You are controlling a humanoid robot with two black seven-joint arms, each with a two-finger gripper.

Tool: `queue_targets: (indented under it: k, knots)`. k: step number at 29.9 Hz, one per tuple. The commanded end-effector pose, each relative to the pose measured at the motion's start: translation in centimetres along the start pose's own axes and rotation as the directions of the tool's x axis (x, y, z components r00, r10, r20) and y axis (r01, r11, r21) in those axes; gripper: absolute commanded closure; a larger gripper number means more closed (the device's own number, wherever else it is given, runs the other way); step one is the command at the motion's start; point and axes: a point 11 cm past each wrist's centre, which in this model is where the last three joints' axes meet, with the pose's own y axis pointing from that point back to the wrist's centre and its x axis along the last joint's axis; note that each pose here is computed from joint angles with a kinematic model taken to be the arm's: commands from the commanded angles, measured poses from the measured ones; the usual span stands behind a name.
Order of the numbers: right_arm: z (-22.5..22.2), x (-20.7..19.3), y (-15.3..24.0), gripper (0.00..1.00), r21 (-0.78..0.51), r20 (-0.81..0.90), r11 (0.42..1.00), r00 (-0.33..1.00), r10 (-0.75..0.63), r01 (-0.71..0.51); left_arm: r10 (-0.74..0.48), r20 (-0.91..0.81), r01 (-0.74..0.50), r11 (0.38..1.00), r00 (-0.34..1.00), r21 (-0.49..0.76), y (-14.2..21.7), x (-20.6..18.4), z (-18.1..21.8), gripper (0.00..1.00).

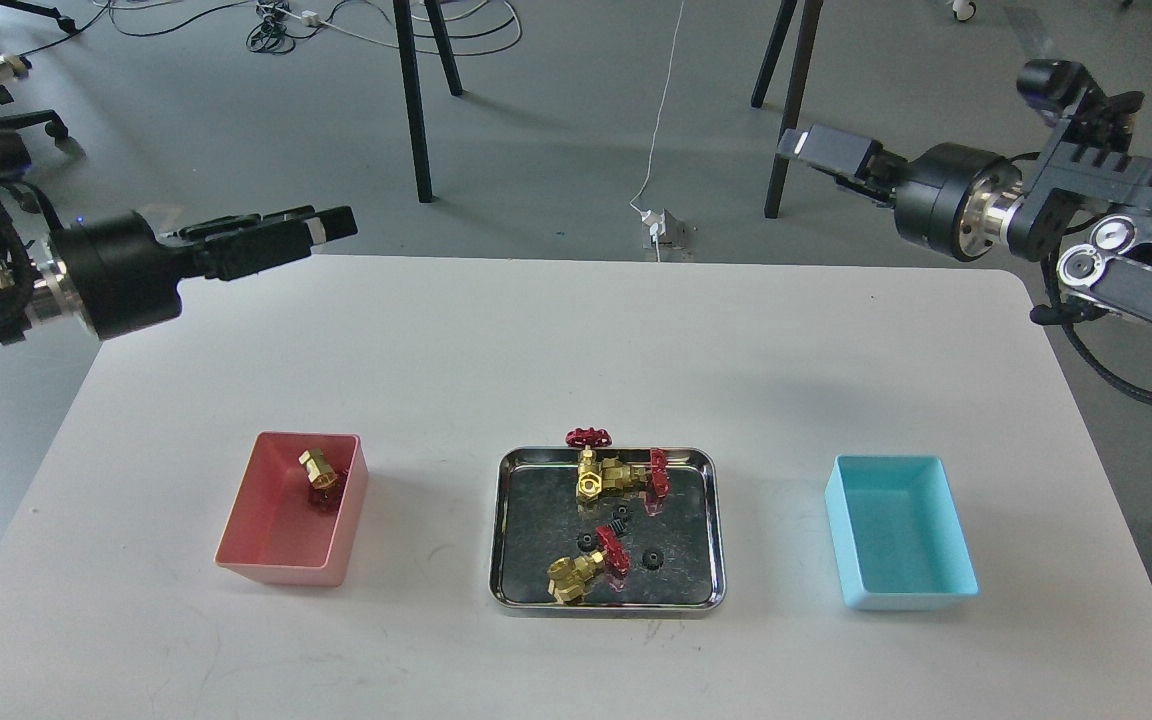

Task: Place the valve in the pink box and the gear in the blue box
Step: 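Move the right arm over the tray toward a brass fitting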

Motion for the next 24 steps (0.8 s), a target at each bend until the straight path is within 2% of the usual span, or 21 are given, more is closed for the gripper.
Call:
queue_targets:
  k: [1,3,5,10,16,21,24]
  knots:
    - [-3.6,-3.9,0.9,0.00,0.002,-0.217,0.949,0.926,-0.308,0.316,0.059,-0.352,-0.142,0.966,0.934,-0.215,-1.9,3.3,5.1,0.25]
    - [-5.2,-6.1,1.6,0.00,-0.037,-0.350,0.888,0.827,-0.440,0.458,0.045,-0.465,-0.202,0.935,0.884,-0.293,-2.3,4.7,6.9,0.22]
    - [-6.4,-7.6,1.5,0.00,-0.094,-0.471,0.831,0.711,-0.522,0.548,0.032,-0.517,-0.232,0.917,0.855,-0.326,-2.7,5.2,7.6,0.20]
    - [-8.6,-12.7,-1.1,0.00,-0.225,-0.666,0.705,0.422,-0.616,0.673,0.026,-0.557,-0.264,0.898,0.830,-0.352,-5.3,4.9,7.6,0.20]
    - [-9.1,-16.0,-4.1,0.00,-0.300,-0.715,0.656,0.291,-0.635,0.693,0.026,-0.587,-0.305,0.873,0.809,-0.381,-7.4,4.6,8.4,0.20]
    - [-10.8,-19.1,-6.6,0.01,-0.267,-0.755,0.662,0.276,-0.595,0.700,0.022,-0.613,-0.303,0.883,0.790,-0.359,-7.6,3.4,7.3,0.20]
    - [-11.3,-19.7,-6.7,0.02,-0.255,-0.734,0.652,0.295,-0.611,0.715,0.024,-0.626,-0.300,0.892,0.779,-0.339,-7.5,2.6,6.3,0.20]
